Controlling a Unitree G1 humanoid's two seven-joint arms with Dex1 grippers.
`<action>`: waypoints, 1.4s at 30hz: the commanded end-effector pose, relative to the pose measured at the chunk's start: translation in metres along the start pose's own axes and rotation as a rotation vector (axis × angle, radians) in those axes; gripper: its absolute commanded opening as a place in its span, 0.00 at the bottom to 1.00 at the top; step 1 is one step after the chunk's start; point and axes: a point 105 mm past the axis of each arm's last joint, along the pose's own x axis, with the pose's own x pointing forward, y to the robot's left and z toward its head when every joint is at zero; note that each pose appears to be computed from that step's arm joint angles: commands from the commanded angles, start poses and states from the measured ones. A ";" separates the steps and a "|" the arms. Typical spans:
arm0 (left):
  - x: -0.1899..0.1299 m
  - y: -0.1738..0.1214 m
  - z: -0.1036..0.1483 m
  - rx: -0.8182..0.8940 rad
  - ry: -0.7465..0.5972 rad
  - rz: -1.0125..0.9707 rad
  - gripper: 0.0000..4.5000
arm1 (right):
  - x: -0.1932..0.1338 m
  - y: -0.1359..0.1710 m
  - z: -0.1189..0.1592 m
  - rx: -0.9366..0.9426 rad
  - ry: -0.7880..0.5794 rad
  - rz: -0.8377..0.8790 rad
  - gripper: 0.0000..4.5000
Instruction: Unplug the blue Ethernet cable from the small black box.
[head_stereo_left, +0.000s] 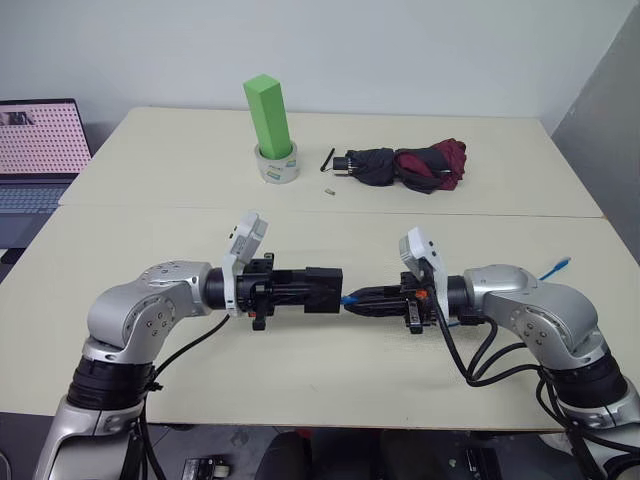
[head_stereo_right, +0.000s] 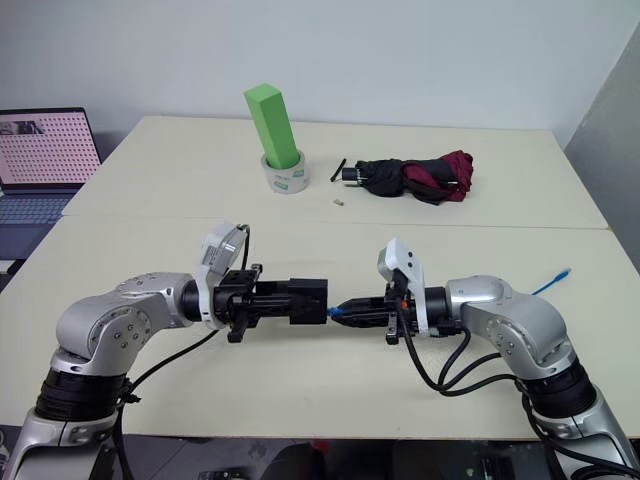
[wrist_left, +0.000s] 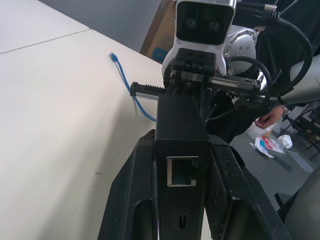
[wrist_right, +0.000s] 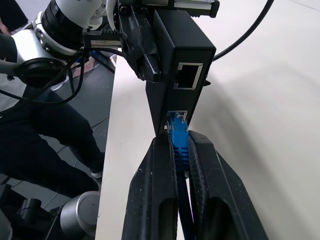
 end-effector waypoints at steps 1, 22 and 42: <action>0.005 -0.010 0.003 0.047 0.008 -0.042 0.18 | -0.001 0.006 0.014 -0.032 -0.030 0.032 0.00; 0.009 -0.007 0.005 0.044 0.001 -0.051 0.18 | -0.007 0.010 0.010 0.033 -0.042 0.052 0.35; 0.010 -0.011 0.003 0.051 0.007 -0.056 0.18 | -0.006 0.007 0.006 0.049 -0.027 0.052 0.05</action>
